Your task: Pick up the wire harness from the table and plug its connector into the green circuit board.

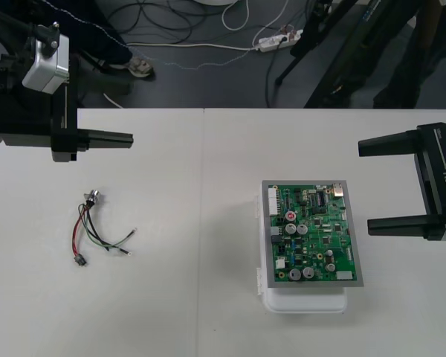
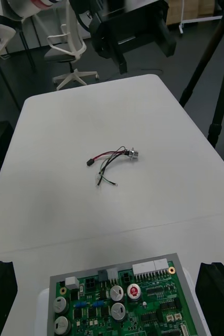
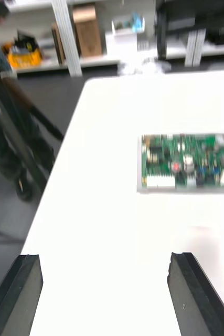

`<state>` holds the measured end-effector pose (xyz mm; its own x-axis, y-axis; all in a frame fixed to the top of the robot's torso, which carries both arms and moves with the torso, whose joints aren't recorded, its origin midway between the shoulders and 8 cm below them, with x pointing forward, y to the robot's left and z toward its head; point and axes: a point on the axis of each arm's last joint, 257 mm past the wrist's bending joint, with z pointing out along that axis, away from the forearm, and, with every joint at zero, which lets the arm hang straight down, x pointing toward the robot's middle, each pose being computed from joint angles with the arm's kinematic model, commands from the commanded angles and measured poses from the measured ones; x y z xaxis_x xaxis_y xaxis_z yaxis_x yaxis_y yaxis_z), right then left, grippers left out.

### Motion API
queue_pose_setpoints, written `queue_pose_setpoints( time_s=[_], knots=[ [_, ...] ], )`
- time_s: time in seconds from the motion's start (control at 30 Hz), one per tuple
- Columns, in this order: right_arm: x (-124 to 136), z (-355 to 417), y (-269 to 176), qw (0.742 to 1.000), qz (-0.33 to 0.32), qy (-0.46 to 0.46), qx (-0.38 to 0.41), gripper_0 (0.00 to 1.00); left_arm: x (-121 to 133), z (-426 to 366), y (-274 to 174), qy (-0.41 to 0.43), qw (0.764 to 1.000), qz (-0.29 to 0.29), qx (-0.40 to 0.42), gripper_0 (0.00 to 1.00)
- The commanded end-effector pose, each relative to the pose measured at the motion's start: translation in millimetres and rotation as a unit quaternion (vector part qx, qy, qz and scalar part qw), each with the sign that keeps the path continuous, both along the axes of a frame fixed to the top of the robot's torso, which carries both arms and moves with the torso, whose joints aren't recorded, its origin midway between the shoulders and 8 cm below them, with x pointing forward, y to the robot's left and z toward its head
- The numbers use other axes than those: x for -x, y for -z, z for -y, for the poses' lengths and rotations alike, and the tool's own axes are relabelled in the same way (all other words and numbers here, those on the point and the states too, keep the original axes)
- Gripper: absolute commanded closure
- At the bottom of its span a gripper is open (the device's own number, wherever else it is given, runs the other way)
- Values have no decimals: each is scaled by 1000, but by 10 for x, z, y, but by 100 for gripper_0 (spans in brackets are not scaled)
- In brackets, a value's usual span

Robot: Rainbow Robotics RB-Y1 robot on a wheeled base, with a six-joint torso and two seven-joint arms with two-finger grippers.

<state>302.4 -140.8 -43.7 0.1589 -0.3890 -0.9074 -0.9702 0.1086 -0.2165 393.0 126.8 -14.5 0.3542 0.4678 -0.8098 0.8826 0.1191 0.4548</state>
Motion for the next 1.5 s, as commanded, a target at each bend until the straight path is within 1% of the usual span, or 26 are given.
queue_pose_setpoints(
  time_s=[0.03,0.13,0.27,0.43,0.57,0.73,0.83,0.87,1.0,1.03,1.07,1.13,1.17,1.27,1.33,1.47,1.5],
  knots=[
    [73,-58,-3,998,45,-26,-20,0,26,-375,138,46,992,60,-103,29],
    [106,-44,18,997,54,-42,-41,0,-9,-501,201,62,987,71,-130,28],
    [141,-14,95,994,46,-64,-80,0,-55,-643,306,87,977,91,-174,26],
    [169,46,164,991,77,-69,-83,0,-105,-774,436,115,963,111,-215,23],
    [219,88,227,990,91,-69,-87,0,-161,-919,548,144,946,134,-258,20],
    [260,114,235,988,91,-56,-112,0,-191,-1083,690,179,922,152,-307,11],
    [298,112,208,986,81,-49,-139,0,-199,-1168,767,211,901,169,-338,6],
    [302,112,201,985,81,-48,-144,0,-194,-1185,779,218,897,172,-344,6],
    [329,90,177,982,78,-45,-166,0,-231,-1310,896,262,867,196,-376,0],
    [329,89,177,982,77,-45,-169,0,-240,-1355,935,274,858,202,-385,0],
    [325,92,177,982,78,-44,-169,0,-248,-1377,953,279,854,205,-389,0],
    [323,92,173,981,80,-43,-170,0,-283,-1454,1002,304,835,219,-403,0],
    [323,89,172,981,81,-44,-169,0,-290,-1475,1017,308,831,221,-407,0],
    [325,88,175,981,87,-45,-169,0,-309,-1542,1114,341,805,236,-425,0],
    [335,64,182,980,90,-50,-169,0,-341,-1566,1157,360,785,250,-437,0],
    [378,-48,201,978,94,-71,-170,0,-476,-1587,1271,404,730,288,-471,0],
    [383,-62,201,978,95,-74,-171,0,-490,-1590,1300,411,722,291,-474,0]
  ],
)
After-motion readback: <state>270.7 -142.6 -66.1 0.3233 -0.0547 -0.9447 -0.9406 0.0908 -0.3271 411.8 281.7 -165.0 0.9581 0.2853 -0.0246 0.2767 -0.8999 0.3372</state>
